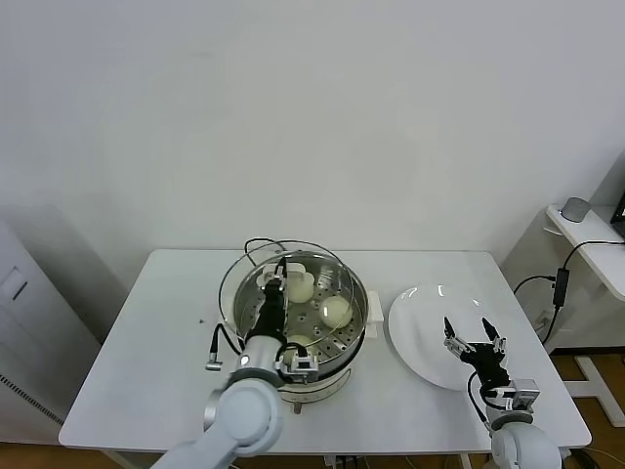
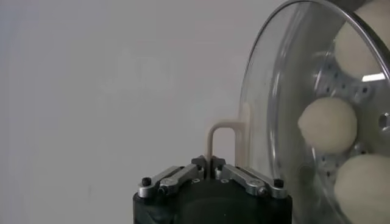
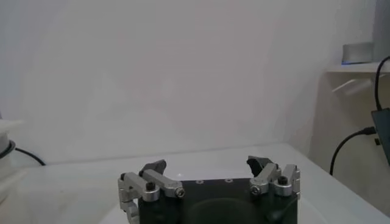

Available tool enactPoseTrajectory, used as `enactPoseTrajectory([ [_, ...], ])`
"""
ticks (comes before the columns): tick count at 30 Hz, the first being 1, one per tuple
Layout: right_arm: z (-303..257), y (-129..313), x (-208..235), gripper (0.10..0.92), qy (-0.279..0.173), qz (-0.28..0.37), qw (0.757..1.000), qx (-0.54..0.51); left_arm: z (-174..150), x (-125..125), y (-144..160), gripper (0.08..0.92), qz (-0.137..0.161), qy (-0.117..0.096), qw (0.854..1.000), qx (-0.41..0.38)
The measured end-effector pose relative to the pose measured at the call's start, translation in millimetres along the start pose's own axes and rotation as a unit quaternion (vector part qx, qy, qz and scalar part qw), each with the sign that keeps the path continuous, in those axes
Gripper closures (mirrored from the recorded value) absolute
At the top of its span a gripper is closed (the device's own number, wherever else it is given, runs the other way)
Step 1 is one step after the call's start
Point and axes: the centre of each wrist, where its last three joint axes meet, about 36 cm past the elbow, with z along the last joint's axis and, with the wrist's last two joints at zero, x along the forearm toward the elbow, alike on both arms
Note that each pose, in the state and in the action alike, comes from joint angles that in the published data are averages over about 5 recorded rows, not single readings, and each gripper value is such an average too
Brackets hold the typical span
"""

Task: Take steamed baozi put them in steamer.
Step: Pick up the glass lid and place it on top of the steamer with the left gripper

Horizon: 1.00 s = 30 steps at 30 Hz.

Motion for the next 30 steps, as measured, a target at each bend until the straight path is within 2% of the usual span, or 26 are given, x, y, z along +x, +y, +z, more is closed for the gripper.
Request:
enactPoseTrajectory([
  [30,6,0,1,0.200,0.004,0.003,1.000,0.000,-23,-1,-28,0.892,0.009,0.003,1.000,-0.010],
])
